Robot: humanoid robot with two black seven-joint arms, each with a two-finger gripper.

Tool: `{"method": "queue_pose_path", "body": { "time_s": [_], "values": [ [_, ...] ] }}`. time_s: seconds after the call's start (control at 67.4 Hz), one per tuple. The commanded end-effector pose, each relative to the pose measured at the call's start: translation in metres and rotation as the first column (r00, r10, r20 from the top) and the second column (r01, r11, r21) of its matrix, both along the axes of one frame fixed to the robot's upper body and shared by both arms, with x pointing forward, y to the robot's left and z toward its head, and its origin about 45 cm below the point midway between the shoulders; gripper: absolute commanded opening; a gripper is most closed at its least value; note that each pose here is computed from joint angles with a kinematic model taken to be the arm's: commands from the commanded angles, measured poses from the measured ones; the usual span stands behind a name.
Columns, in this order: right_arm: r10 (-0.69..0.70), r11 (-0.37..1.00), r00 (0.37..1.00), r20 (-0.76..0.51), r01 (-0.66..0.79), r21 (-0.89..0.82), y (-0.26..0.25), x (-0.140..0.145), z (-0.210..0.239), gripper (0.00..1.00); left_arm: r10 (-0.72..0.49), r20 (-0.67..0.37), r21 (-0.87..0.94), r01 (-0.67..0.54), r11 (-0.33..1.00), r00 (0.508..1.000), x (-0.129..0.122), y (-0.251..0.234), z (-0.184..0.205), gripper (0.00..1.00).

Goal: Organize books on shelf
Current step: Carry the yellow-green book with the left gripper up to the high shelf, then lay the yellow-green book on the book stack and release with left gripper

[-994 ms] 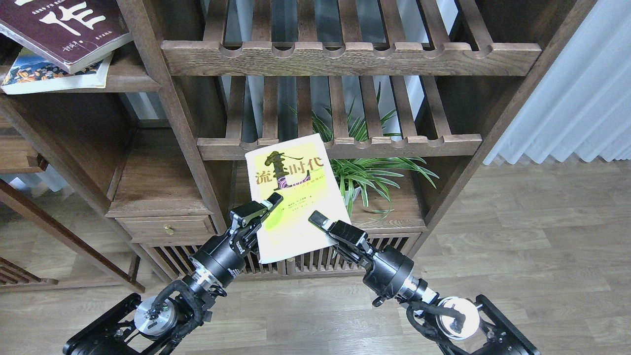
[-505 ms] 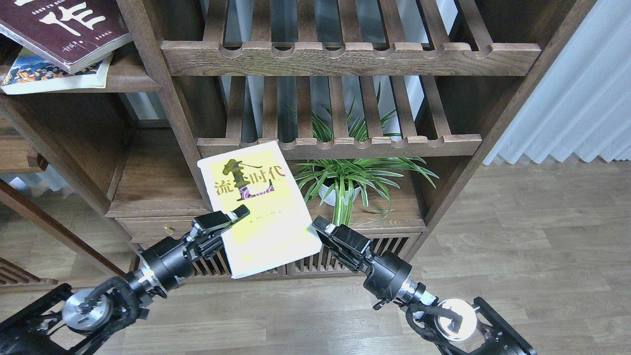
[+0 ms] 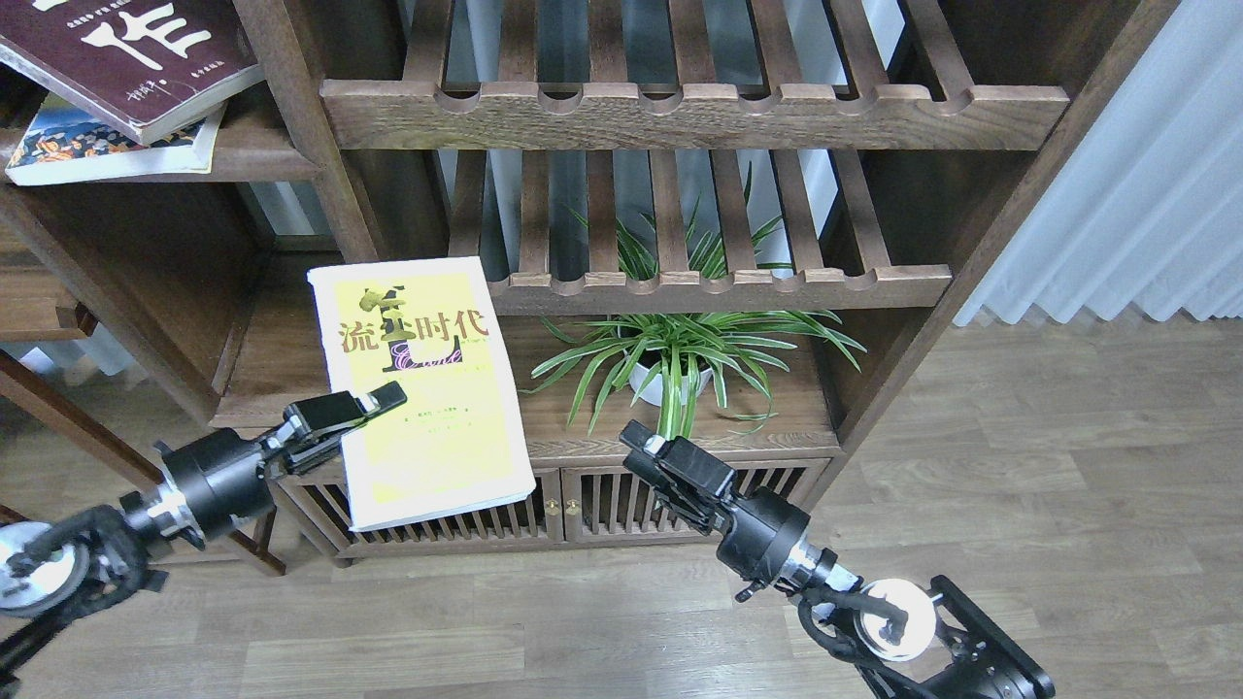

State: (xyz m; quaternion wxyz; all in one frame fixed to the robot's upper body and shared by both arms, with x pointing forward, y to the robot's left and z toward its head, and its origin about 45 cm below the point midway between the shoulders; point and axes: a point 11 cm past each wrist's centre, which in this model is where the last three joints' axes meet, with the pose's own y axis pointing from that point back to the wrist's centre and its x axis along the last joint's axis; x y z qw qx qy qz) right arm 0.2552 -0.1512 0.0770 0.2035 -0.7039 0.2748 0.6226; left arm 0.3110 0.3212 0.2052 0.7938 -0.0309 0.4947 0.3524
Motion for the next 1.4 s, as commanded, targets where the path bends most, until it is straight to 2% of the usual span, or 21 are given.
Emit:
{"method": "queue_pose_path", "body": {
  "time_s": [0.0, 0.148, 0.312, 0.416, 0.772, 1.098, 1.38],
  "values": [
    [-0.002, 1.0, 1.0, -0.001, 0.002, -0.002, -0.001, 0.001, 0.0, 0.77, -0.02, 0.064, 0.085, 0.014, 0.996, 0.998, 0.01, 0.013, 0.025, 0.01],
    [-0.008, 1.0, 1.0, 0.002, 0.008, -0.003, -0.001, 0.003, 0.0, 0.77, -0.04, 0.132, 0.173, 0.016, 0.985, 0.99, 0.019, 0.029, 0.056, 0.01],
    [-0.008, 1.0, 1.0, 0.002, 0.008, -0.003, -0.001, 0.003, 0.0, 0.77, -0.075, 0.158, 0.235, 0.036, 0.971, 0.985, 0.022, 0.036, 0.078, 0.01],
    [-0.009, 1.0, 1.0, 0.002, 0.009, -0.003, -0.002, 0.003, 0.0, 0.77, -0.094, 0.22, 0.275, 0.03, 0.961, 0.971, 0.028, 0.04, 0.108, 0.01],
    [-0.01, 1.0, 1.0, 0.004, 0.01, 0.0, -0.002, 0.003, 0.001, 0.77, -0.081, 0.409, 0.379, -0.089, 0.921, 0.909, 0.041, 0.07, 0.205, 0.01],
    [-0.01, 1.0, 1.0, 0.005, 0.01, 0.001, -0.001, 0.002, 0.001, 0.77, -0.049, 0.478, 0.422, -0.181, 0.888, 0.877, 0.036, 0.095, 0.246, 0.01],
    [-0.01, 1.0, 1.0, 0.003, 0.01, 0.001, -0.001, 0.002, 0.001, 0.77, 0.017, 0.561, 0.415, -0.299, 0.859, 0.828, 0.036, 0.123, 0.289, 0.01]
  ]
}}
